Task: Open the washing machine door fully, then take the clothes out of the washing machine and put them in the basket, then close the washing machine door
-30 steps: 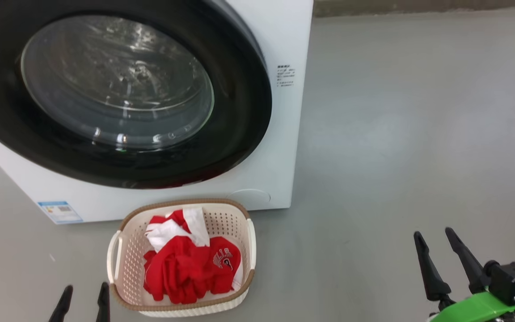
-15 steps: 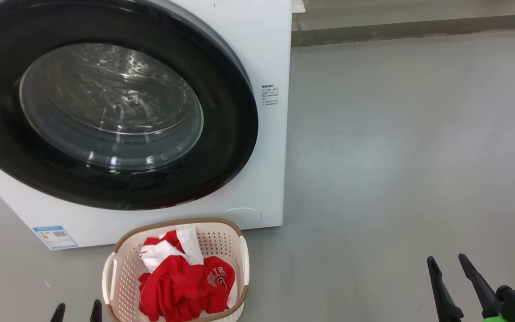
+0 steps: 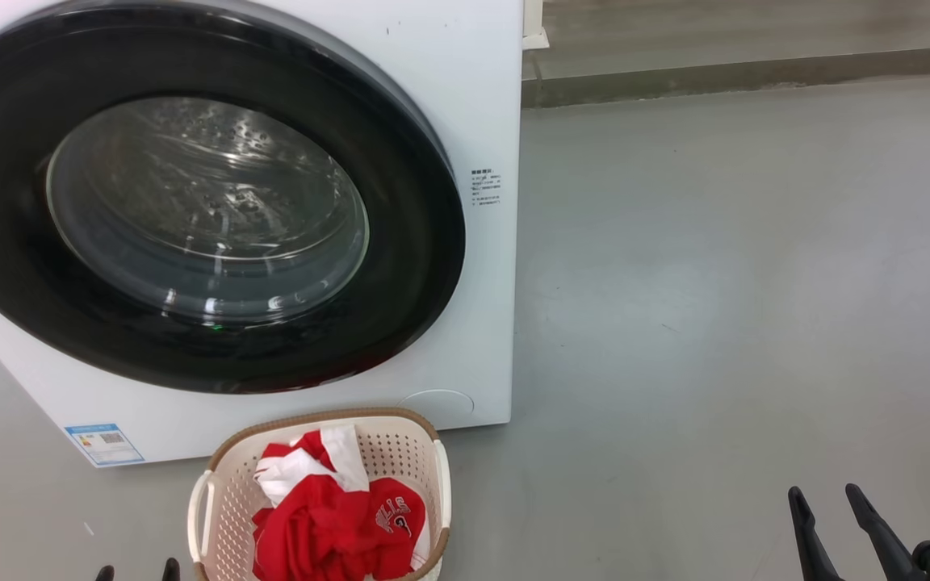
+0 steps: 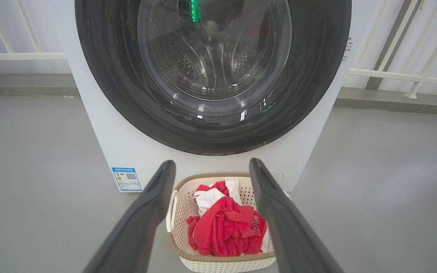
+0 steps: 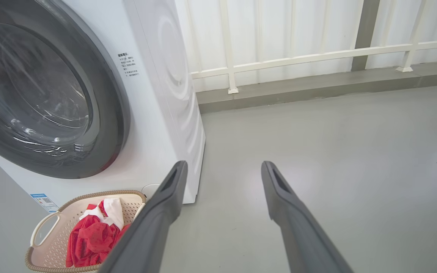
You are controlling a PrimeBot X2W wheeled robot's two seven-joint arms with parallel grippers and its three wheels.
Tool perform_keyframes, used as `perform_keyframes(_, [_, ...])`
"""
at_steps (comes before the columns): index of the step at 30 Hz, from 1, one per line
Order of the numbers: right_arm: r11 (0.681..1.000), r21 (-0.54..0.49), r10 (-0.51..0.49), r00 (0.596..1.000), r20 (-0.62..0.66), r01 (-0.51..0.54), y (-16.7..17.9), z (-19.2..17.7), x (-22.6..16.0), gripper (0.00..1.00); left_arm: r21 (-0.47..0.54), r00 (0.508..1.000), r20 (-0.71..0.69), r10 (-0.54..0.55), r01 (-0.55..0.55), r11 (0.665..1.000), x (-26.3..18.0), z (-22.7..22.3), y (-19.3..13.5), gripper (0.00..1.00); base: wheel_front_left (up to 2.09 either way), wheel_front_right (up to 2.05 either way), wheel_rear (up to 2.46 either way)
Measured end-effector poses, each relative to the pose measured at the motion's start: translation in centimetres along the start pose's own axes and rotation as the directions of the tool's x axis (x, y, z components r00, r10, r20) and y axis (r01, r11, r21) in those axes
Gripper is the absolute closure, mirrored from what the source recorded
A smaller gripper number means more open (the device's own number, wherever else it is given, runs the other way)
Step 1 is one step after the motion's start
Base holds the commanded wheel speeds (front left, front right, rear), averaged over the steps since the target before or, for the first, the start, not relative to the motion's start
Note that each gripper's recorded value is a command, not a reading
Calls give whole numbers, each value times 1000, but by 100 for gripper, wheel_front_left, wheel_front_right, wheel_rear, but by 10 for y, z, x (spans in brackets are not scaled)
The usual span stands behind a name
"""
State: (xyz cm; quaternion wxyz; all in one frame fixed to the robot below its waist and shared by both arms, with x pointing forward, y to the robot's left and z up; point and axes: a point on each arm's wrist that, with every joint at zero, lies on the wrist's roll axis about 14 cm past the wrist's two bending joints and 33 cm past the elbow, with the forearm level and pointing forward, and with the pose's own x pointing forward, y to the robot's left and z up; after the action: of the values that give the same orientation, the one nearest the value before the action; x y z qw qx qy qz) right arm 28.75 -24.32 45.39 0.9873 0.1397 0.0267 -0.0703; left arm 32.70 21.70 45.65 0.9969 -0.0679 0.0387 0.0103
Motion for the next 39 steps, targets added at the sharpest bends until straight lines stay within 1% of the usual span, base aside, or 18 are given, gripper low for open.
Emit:
perform_keyframes(14, [1000, 2, -2, 1000, 6, 2, 0, 2, 1, 0, 1, 1000, -12, 2, -2, 1000, -4, -4, 1, 0, 0, 0, 0])
perform_keyframes(15, [1000, 2, -2, 1000, 4, 2, 0, 1, 1, 100, 0, 1000, -15, 1, -1, 1000, -4, -5, 0, 100, 0, 0, 0])
perform_keyframes(24, [998, 55, -24, 993, -112, 30, 7, -40, -10, 100, -68, 991, -136, 9, -19, 998, -15, -45, -14, 100, 0, 0, 0])
perform_keyframes(31, [993, 110, -34, 991, -128, 48, 7, -43, -9, 100, -122, 988, -151, 24, -43, 992, -17, -48, -12, 100, 0, 0, 0])
perform_keyframes(39, [982, 178, -45, 989, -141, 70, 6, -44, -7, 100, -205, 985, -165, 45, -79, 976, -17, -50, -9, 100, 0, 0, 0])
